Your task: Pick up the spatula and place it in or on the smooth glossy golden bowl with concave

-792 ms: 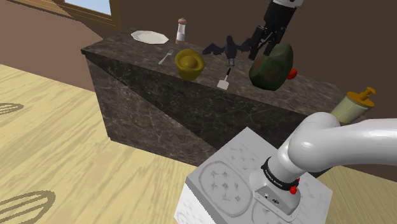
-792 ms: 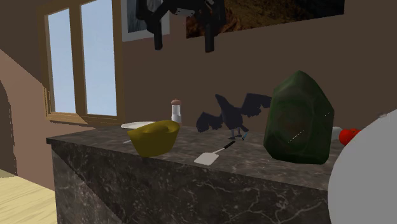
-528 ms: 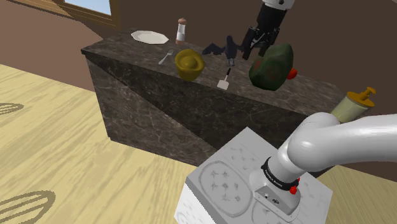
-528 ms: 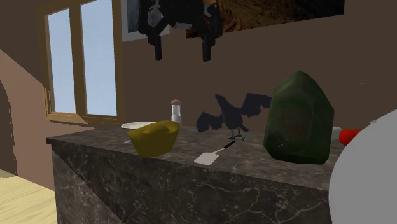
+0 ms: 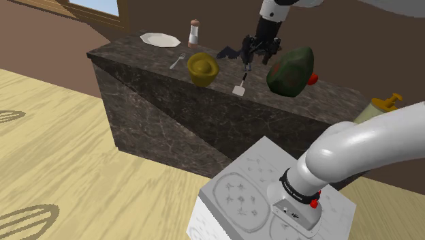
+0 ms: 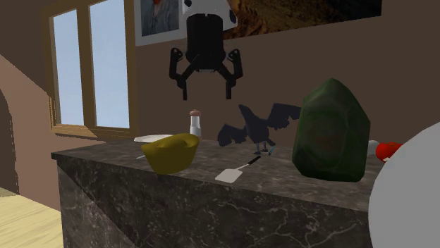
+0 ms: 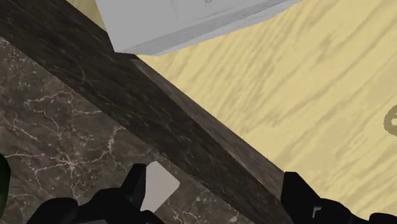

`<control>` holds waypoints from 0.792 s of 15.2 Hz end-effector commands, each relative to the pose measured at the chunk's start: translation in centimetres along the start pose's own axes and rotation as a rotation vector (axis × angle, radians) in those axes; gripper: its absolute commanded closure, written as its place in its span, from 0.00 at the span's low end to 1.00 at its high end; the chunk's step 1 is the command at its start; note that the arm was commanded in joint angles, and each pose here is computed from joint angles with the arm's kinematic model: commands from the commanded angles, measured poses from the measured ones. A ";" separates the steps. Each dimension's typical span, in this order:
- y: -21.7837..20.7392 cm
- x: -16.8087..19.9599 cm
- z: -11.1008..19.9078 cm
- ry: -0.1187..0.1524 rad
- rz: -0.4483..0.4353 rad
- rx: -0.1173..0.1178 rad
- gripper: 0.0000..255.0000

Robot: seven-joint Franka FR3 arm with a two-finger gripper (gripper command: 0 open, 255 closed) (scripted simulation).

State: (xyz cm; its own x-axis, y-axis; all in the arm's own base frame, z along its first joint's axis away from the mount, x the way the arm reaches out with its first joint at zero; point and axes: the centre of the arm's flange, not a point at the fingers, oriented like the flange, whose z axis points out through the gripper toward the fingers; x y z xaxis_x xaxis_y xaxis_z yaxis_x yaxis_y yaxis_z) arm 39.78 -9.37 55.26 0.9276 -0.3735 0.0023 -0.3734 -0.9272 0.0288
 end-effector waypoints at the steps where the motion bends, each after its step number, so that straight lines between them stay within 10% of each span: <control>1: 0.7 2.3 1.5 -0.007 0.060 0.004 0.00; 12: 6.5 13.7 9.4 -0.049 0.378 0.027 0.00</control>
State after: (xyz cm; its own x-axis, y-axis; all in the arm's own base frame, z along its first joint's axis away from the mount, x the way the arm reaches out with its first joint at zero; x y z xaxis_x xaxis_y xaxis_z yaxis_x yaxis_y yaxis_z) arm 49.40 -19.72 47.08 0.7444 -0.6667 -0.0370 -0.6669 -0.7451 0.0091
